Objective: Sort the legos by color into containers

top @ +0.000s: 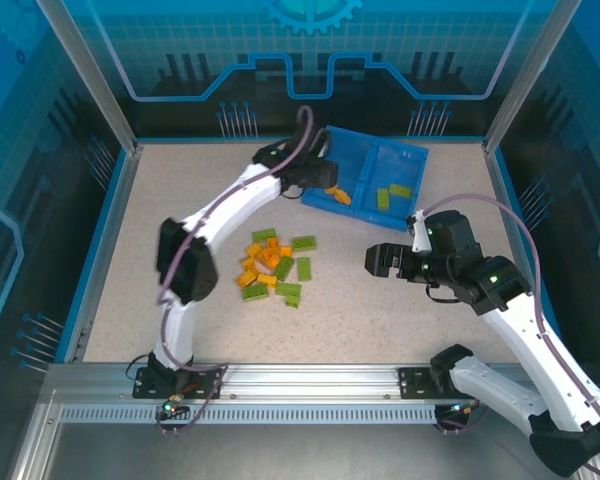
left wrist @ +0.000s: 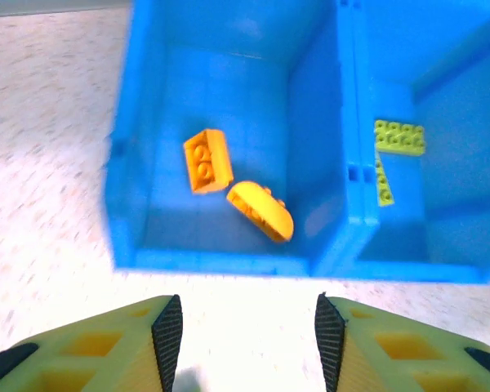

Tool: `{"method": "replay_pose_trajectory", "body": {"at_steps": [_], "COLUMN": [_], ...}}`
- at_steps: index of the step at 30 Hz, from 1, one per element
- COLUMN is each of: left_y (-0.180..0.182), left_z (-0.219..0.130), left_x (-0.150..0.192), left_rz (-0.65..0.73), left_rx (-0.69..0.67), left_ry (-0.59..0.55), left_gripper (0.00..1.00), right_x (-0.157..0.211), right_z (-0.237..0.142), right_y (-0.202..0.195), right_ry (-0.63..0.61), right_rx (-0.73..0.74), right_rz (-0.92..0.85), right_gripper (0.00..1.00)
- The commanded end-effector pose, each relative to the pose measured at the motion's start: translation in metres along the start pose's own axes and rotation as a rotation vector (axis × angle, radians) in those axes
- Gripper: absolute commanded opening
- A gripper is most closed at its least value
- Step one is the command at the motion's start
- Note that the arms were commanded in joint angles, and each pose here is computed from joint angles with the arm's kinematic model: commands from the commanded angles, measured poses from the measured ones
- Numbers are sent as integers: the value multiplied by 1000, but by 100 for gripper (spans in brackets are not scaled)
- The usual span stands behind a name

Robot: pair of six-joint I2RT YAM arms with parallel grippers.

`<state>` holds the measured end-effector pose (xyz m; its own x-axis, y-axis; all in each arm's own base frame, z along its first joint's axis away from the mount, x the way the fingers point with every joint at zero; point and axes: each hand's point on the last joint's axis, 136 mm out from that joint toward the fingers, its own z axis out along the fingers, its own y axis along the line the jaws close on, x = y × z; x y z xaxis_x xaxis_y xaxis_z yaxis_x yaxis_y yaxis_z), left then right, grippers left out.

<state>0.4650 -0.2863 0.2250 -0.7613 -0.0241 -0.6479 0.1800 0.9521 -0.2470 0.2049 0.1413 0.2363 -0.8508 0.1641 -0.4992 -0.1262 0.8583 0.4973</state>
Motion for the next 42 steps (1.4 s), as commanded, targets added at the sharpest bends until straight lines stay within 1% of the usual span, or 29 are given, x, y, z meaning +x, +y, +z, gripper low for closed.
{"method": "replay_pose_trajectory", "body": {"at_steps": [1, 5, 7, 9, 11, 15, 17, 20, 24, 30, 34, 37, 42], "left_y": [26, 81, 99, 109, 114, 131, 133, 130, 124, 125, 128, 134, 139], "left_z": [-51, -75, -82, -81, -78, -69, -59, -40, -18, 5, 12, 12, 11], "left_x": [12, 78, 107, 134, 153, 182, 190, 196, 196, 197, 207, 219, 232], "left_rz": [-175, -331, -419, -509, -581, -670, -676, -652, -628, -586, -591, -600, -595], "left_rx": [-50, -215, -271, -299, -318, -414, -437, -434, -432, -465, -499, -529, -534], "left_ry": [-78, -28, 6, 47, 83, 123, 144, 184, 217, 249, 284, 304, 327], "left_gripper": [50, 52, 53, 54, 54, 55, 55, 55, 58, 58, 57, 52, 47], "right_x": [-4, -5, -6, -7, -7, -5, -4, -1, 1, 3, 3, 3, 3], "right_z": [1, 6, 10, 14, 19, 23, 22, 20, 17, 14, 11, 10, 11], "right_y": [6, 10, 10, 11, 12, 14, 12, 9, 8, 4, 3, 3, 6], "right_ry": [2, 22, 31, 44, 58, 74, 74, 68, 62, 57, 53, 48, 52], "right_rx": [-13, -15, -15, -16, -18, -16, -11, -1, 3, 15, 24, 21, 5], "right_rz": [-8, -26, -30, -30, -27, -24, -24, -20, -17, -18, -21, -18, -18], "right_gripper": [100, 100, 100, 100, 100, 100, 100, 100, 100, 100, 100, 100, 100]}}
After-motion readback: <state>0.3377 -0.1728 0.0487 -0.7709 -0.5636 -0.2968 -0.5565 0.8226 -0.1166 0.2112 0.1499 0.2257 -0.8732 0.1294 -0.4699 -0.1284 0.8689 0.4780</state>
